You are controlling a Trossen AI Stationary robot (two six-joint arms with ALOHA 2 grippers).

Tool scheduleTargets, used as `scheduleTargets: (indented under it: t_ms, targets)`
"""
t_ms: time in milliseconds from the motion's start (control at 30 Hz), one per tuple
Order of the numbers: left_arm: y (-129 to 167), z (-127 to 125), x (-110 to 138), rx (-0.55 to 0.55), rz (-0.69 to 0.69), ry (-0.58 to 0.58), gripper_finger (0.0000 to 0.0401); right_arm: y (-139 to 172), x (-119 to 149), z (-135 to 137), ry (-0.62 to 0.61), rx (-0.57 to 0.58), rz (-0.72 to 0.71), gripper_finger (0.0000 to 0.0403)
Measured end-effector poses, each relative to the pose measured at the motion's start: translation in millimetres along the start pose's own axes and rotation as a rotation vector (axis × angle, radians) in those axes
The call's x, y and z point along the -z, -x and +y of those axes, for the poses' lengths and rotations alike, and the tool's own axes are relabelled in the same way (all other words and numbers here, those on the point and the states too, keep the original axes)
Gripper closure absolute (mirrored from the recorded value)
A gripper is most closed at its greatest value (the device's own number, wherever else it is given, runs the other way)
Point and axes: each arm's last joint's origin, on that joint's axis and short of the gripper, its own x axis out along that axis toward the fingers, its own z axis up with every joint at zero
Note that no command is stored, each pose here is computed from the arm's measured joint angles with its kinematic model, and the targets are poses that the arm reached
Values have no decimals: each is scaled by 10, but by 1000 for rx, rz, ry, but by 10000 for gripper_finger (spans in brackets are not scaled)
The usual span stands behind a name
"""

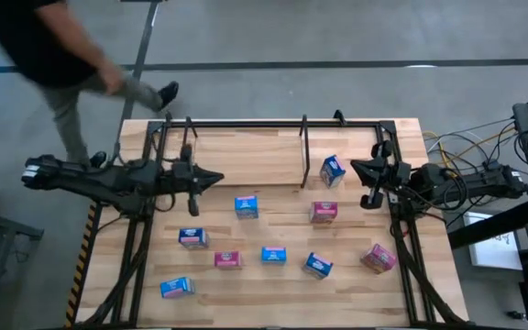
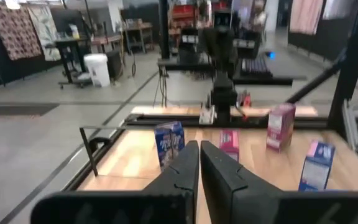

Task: Stack cereal on shelf
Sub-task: Put the top light blue cereal box on the shelf

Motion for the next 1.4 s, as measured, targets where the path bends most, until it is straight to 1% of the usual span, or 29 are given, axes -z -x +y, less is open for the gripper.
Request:
scheduleTargets:
  t_ms: [167,267,433,533,633,733,933,1033,1100,1200,1400]
  targets:
    - [-166,-54,-19,4,98,-34,401,-103,30,45,3,-20,1,394]
    - [-255,-85,-9,6,133,-46,401,-181,29,68,3,-28,7,394]
    - [-385,-129,10,10,186,-80,401,-348,26,126,0,-78,40,394]
    - [-451,-153,28,13,227,-101,401,-465,-65,136,5,-74,13,394]
    - [-507,-172,34,15,263,-107,401,-538,-76,154,35,-79,28,394]
    - [-555,-188,43,15,308,-110,401,-558,-72,161,60,-86,52,394]
    - [-636,-217,67,22,414,-134,395,-541,-117,144,43,-83,44,394]
    - [-685,-246,69,62,493,-126,371,-524,-126,137,43,-83,51,394]
    - [-734,-269,57,83,537,-108,348,-520,-125,133,44,-78,56,394]
    - [-815,-301,66,87,614,-99,303,-516,-130,131,44,-77,56,394]
    - [-1004,-375,186,90,768,-105,208,-516,-125,131,45,-76,62,394]
